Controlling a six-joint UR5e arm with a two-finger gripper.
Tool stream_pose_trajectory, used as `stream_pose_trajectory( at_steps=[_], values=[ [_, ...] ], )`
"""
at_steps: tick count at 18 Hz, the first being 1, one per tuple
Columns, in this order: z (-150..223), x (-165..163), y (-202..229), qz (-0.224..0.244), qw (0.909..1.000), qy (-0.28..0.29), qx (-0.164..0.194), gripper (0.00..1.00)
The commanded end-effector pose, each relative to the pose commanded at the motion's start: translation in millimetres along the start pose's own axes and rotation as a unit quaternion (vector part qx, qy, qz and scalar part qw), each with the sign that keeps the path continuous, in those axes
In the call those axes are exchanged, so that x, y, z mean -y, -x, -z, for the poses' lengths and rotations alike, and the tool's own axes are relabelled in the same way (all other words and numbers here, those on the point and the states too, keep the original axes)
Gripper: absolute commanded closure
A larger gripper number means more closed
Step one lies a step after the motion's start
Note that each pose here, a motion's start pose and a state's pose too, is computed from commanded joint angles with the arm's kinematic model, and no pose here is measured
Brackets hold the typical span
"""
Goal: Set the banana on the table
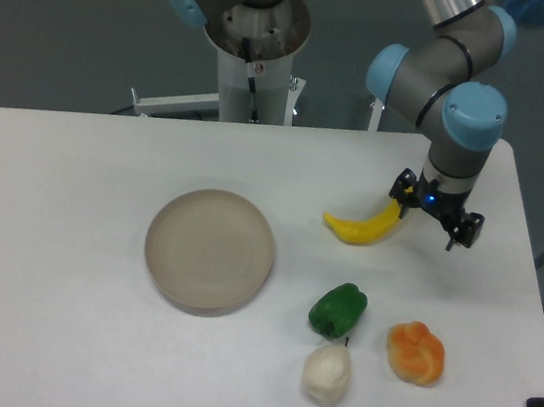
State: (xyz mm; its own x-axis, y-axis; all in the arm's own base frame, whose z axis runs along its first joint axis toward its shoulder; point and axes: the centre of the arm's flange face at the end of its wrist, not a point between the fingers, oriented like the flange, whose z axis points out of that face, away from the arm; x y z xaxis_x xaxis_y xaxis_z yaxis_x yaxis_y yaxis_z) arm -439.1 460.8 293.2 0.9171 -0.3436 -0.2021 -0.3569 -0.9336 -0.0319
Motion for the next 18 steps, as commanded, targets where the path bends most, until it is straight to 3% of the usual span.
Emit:
stream_pose_trajectory(
  at_steps=[8, 18],
  values=[
    [34.6, 34.0, 46.0, -0.006, 0.9985, -0.018, 0.052, 0.0],
    [28.0, 46.2, 56.1, -0.01, 0.9982, -0.018, 0.056, 0.0]
  ],
)
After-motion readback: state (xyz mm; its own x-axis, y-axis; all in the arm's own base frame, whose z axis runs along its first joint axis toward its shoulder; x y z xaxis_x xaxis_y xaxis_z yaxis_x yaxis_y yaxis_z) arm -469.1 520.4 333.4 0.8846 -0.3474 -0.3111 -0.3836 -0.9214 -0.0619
